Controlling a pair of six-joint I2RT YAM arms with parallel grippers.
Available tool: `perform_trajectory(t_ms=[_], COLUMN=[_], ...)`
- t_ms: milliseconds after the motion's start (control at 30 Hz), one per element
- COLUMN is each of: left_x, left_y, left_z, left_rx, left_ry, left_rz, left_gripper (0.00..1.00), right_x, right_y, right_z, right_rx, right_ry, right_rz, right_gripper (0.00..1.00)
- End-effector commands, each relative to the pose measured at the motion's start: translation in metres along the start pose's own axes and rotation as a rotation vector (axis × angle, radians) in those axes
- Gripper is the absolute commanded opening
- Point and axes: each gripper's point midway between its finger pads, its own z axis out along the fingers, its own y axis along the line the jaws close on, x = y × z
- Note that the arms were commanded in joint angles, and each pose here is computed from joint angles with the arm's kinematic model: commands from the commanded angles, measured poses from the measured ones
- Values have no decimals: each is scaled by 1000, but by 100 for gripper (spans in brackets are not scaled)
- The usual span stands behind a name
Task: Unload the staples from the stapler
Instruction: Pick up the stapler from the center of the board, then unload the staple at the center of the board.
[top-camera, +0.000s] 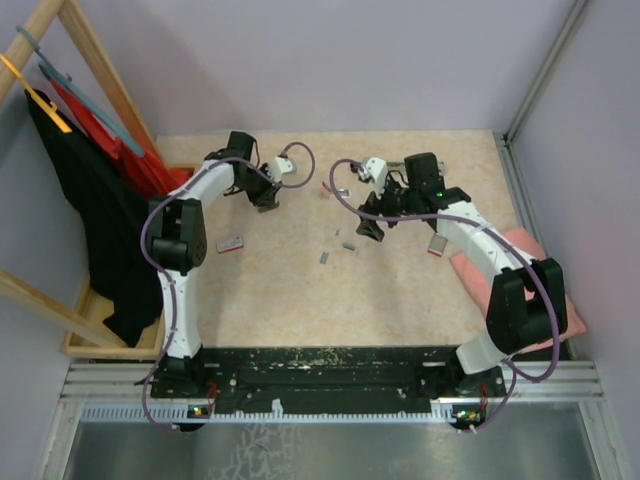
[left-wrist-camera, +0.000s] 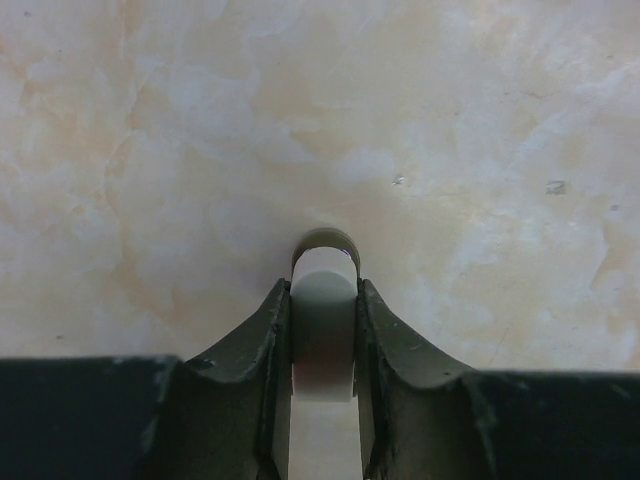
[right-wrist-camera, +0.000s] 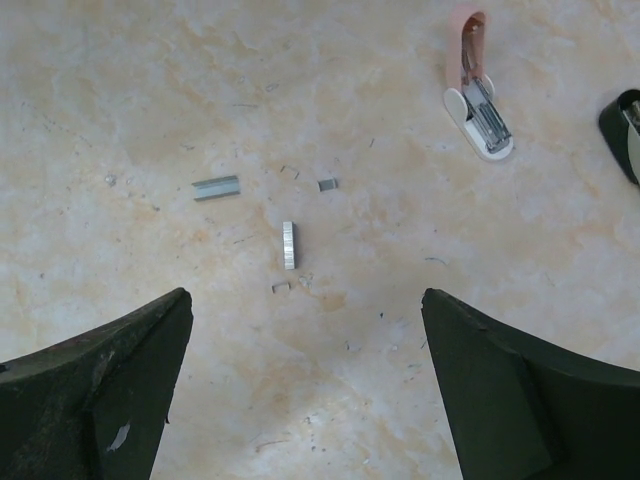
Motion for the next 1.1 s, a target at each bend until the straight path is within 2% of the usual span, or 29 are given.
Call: perform_trajectory(t_ms=[0, 233, 333, 500, 800, 1067], left_x=[-48, -95, -112, -136, -166, -167], left_y=[-22, -70, -95, -141, -210, -226], left_z=[-28, -59, -72, -93, -121, -123], left_rx=[6, -2, 4, 38, 74, 101], left_ry=[-89, -183, -223, -298, -448, -482], left_rz=[36, 87, 108, 145, 210, 196], left_gripper=[0, 0, 0, 0, 0, 0], right_x=[-42, -72, -84, -100, -73, -60], right_y=[-24, -18, -16, -2, 10, 27], right_z=[-9, -18, -18, -9, 31, 48], right_rx=[89, 39, 16, -131, -248, -406], right_ry=[-66, -130, -159, -191, -234, -238], right_rz=[126, 124, 207, 328, 587, 741], right_gripper=[97, 98, 98, 97, 78, 67])
